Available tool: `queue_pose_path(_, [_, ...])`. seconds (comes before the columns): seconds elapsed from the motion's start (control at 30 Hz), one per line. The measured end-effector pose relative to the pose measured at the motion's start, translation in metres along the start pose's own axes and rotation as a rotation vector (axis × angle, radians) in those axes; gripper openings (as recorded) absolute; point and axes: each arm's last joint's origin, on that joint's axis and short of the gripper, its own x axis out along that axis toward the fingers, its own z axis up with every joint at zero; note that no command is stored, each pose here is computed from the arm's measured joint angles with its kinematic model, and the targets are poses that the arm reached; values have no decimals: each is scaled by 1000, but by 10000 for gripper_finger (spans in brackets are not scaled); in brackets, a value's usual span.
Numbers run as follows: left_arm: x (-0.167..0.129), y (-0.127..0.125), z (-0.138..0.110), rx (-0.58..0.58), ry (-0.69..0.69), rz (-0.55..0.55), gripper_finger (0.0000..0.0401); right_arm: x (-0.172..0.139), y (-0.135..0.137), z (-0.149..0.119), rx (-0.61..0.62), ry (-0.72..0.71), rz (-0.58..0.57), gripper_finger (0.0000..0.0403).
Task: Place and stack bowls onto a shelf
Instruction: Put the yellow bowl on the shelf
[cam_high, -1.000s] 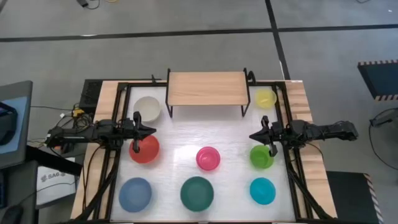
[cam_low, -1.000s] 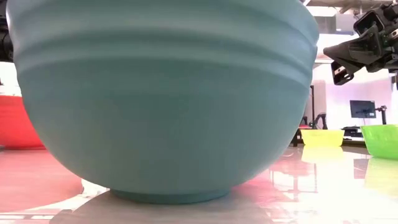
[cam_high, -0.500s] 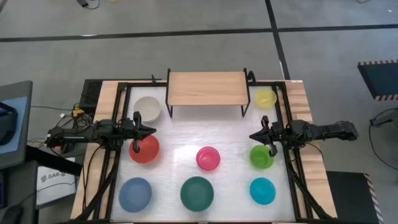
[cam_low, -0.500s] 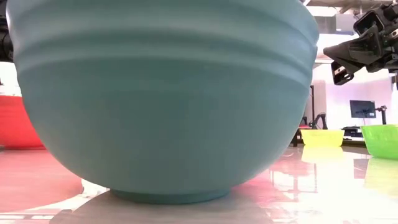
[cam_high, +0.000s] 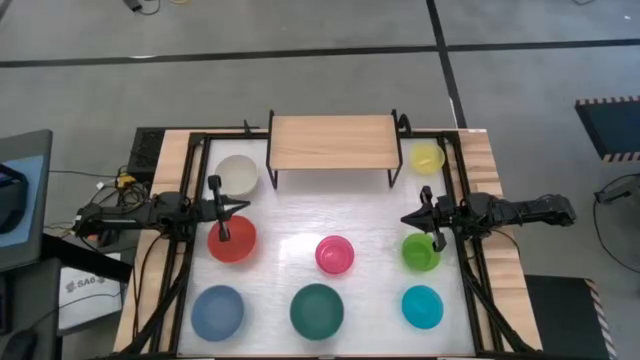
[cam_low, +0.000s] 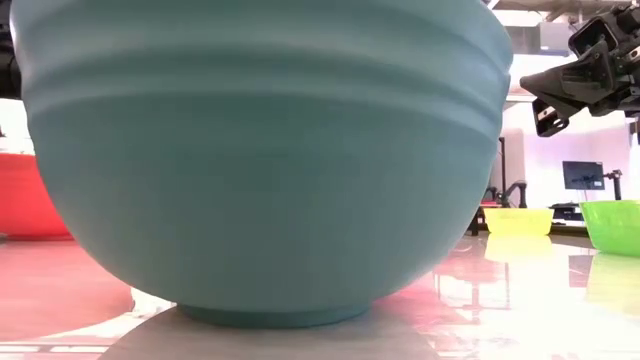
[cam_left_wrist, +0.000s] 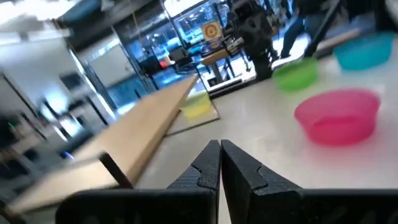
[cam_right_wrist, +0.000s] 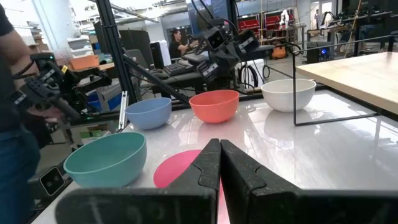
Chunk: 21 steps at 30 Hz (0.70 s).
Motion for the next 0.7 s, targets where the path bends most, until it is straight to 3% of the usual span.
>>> queue_pose_path(0.27, [-1,6,0,256,82,159,0,0,0,0,0,1,0,38])
queue_pose_path(0.33, [-1,6,1,239,69,160,0,0,0,0,0,1,0,38])
queue_pose_path(0.43, [-1,8,3,-51,52,196,0,0,0,0,0,0,1,38])
queue_pose_path(0.7, [-4,17,3,-1104,-89,493,0,0,0,0,0,0,0,38])
